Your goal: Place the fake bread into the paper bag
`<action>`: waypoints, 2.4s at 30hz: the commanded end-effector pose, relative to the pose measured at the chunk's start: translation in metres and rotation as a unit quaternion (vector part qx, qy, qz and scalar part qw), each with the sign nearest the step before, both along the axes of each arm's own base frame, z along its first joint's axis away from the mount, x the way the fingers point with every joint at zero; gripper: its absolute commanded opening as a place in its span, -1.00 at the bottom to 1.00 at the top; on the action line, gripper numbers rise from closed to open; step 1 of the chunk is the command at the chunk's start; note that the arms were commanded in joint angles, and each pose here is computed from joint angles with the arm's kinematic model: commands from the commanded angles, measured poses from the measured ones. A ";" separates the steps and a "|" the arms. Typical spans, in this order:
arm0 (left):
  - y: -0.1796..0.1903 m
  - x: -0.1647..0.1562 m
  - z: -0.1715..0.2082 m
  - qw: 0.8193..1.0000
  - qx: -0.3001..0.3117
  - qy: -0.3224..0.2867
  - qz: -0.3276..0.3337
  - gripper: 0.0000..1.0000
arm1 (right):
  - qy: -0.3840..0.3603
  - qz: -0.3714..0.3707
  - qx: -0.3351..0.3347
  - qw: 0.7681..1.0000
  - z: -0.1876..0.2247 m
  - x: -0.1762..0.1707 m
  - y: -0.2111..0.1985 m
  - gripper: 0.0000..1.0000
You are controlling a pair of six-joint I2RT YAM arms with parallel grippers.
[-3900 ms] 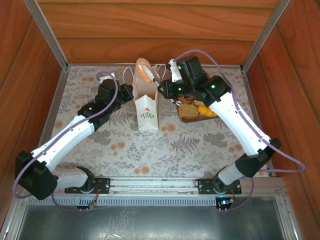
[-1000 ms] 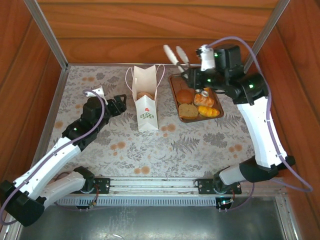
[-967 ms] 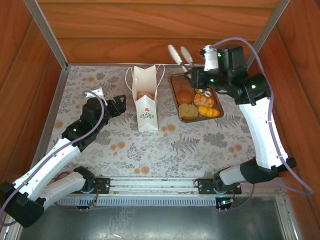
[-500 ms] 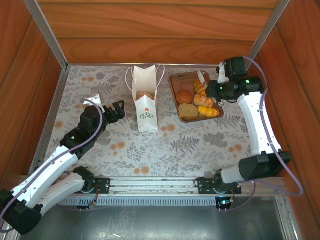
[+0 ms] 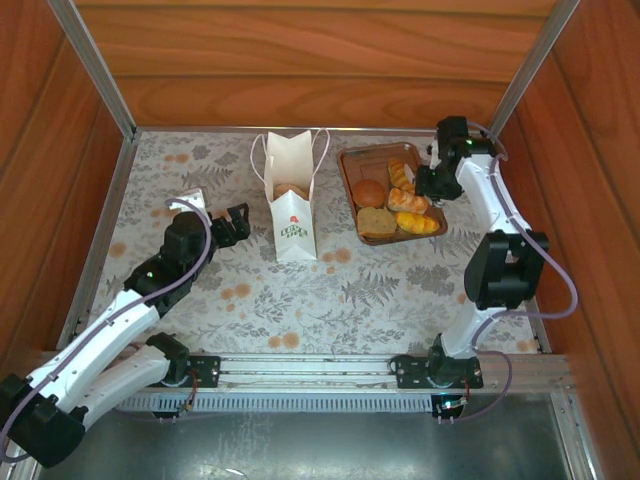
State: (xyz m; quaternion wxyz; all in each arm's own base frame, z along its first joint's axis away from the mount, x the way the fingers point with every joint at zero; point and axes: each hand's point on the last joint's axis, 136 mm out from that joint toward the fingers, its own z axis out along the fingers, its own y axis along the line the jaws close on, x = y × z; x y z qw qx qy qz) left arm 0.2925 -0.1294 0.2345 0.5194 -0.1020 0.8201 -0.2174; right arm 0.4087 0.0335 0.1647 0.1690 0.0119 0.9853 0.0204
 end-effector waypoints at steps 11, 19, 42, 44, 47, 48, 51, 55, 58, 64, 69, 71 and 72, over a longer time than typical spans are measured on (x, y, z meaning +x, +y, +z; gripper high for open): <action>0.005 0.011 -0.001 1.000 0.013 -0.002 0.008 1.00 | -0.008 0.022 -0.007 1.000 -0.009 0.035 -0.003 0.18; 0.005 0.012 -0.001 1.000 0.012 0.001 0.010 1.00 | 0.006 0.031 0.001 0.999 -0.022 0.043 0.000 0.22; 0.003 0.015 -0.001 1.000 0.006 0.006 0.011 1.00 | 0.053 0.043 0.005 0.998 -0.061 0.058 0.005 0.24; 0.002 0.015 -0.001 1.000 0.005 0.008 0.011 1.00 | 0.057 0.044 0.009 0.997 -0.064 0.058 0.006 0.24; 0.003 0.016 -0.001 1.000 0.002 0.007 0.012 1.00 | 0.065 0.045 0.013 0.997 -0.067 0.058 0.007 0.20; 0.002 0.016 -0.001 1.000 0.002 0.008 0.012 1.00 | 0.065 0.045 0.013 0.997 -0.066 0.058 0.007 0.18; 0.001 0.017 0.002 1.000 -0.001 0.005 0.011 1.00 | 0.060 0.044 0.014 0.997 -0.062 0.058 0.007 0.06; -0.002 0.019 0.009 1.000 -0.005 0.001 0.006 1.00 | 0.041 0.044 0.015 0.998 -0.047 0.059 0.008 -0.04; -0.005 0.020 0.013 1.000 -0.008 0.000 -0.001 1.00 | 0.024 0.043 0.017 0.999 -0.034 0.059 0.009 -0.09; -0.012 0.018 0.029 1.000 -0.025 -0.004 -0.018 0.98 | -0.018 0.038 0.023 0.999 -0.003 0.056 0.010 -0.11; -0.025 0.015 0.051 0.996 -0.079 -0.018 -0.042 0.88 | -0.060 0.032 0.036 0.997 0.029 0.051 0.012 -0.12; -0.034 0.016 0.060 0.993 -0.103 -0.023 -0.058 0.86 | -0.079 0.030 0.045 0.995 0.044 0.048 0.014 -0.13; -0.038 0.017 0.063 0.991 -0.115 -0.021 -0.066 0.86 | -0.090 0.029 0.052 0.994 0.052 0.045 0.016 -0.12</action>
